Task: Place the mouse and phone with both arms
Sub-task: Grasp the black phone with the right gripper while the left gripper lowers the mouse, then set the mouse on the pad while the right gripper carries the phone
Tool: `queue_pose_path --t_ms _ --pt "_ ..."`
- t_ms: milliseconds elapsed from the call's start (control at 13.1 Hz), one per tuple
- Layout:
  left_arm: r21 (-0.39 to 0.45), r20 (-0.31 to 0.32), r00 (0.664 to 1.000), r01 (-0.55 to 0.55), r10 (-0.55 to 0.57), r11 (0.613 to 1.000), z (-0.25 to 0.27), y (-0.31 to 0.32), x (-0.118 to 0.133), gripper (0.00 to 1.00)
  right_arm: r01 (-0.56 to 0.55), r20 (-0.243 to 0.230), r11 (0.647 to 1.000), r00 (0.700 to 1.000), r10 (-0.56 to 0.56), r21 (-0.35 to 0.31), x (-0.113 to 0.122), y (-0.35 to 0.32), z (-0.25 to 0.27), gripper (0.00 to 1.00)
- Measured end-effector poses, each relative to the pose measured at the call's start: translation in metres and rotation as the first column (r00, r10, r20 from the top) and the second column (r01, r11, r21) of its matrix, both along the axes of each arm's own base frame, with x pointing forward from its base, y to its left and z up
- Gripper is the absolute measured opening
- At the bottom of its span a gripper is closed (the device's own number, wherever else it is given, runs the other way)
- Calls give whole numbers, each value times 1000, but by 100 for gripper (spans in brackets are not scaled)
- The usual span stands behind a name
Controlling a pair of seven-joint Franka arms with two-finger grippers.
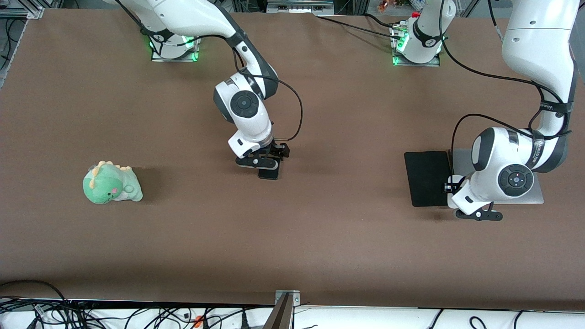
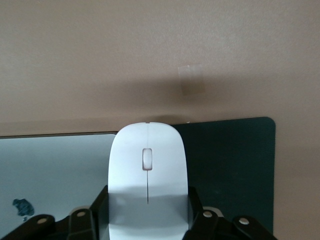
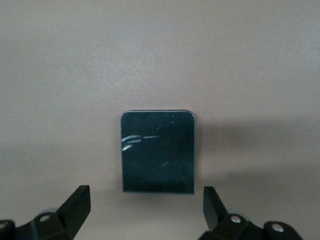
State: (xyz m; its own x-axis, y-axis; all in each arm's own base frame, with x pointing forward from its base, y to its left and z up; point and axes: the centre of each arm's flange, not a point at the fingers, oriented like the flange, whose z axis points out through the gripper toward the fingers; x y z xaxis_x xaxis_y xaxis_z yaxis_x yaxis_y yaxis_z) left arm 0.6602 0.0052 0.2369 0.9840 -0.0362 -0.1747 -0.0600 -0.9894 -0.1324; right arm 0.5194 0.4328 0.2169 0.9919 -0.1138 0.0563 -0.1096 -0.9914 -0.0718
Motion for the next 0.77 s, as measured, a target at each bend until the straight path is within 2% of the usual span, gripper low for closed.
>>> queue_pose_path --t_ms 306,536,765 --pt "0 10 998 -57 57 998 -22 -6 -13 62 -28 29 998 999 30 -51 1 -5 -27 100" --pt "-13 49 995 -85 86 996 -41 -10 -26 62 -26 45 999 999 28 -44 1 -4 -34 100" --pt "-15 58 991 -120 121 993 -43 -17 -44 62 -25 49 999 998 27 -39 -2 1 -39 100"
